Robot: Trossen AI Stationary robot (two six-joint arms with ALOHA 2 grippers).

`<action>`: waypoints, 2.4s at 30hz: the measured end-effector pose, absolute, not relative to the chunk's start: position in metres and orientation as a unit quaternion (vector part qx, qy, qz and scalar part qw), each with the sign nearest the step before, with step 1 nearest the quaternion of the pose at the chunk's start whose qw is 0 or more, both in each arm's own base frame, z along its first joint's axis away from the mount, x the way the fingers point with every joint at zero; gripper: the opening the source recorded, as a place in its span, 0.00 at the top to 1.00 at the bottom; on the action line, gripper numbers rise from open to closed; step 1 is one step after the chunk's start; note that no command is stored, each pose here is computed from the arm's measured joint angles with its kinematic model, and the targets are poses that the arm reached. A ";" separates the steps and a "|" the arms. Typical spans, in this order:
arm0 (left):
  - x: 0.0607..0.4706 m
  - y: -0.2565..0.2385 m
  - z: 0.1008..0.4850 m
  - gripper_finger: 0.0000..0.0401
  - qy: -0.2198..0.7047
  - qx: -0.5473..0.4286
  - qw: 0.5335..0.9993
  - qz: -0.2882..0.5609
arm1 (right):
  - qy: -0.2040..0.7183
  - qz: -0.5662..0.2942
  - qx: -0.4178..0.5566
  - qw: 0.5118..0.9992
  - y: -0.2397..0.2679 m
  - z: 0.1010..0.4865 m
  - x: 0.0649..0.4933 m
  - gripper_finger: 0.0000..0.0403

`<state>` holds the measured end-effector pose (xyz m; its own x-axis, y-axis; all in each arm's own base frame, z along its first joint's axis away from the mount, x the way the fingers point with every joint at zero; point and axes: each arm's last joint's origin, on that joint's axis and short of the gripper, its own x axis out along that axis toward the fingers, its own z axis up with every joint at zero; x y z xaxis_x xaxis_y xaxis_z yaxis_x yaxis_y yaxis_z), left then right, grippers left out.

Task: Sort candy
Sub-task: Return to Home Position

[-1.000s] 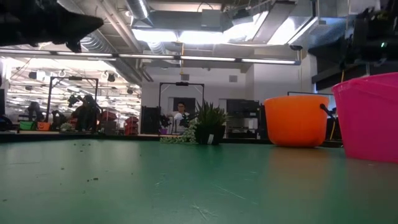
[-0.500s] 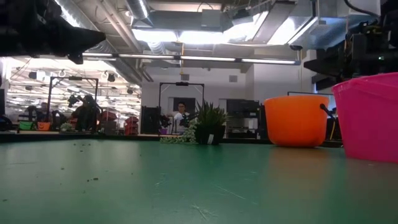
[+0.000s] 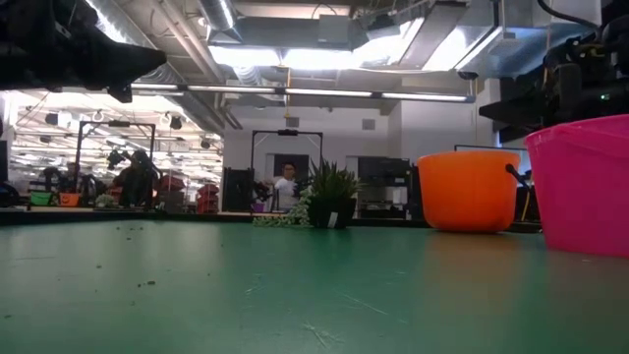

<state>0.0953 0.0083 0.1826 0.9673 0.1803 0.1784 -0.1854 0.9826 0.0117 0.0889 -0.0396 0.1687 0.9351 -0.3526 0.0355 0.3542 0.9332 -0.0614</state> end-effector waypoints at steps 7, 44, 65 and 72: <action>0.095 0.009 0.182 1.00 -0.087 0.013 0.991 0.103 | -0.011 -0.185 -0.032 0.982 -0.040 0.169 0.089 1.00; 0.095 0.010 0.182 1.00 -0.086 0.011 0.989 0.122 | -0.009 -0.194 -0.030 0.981 -0.040 0.168 0.089 1.00; 0.095 0.010 0.182 1.00 -0.086 0.011 0.989 0.122 | -0.009 -0.194 -0.030 0.981 -0.040 0.168 0.089 1.00; 0.095 0.010 0.182 1.00 -0.086 0.011 0.989 0.122 | -0.009 -0.194 -0.030 0.981 -0.040 0.168 0.089 1.00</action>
<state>0.0950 0.0100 0.1824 0.9552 0.2399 0.1736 -0.2438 0.9698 0.0012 0.0885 -0.0405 0.1681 0.9247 -0.3795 0.0291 0.3806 0.9230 -0.0559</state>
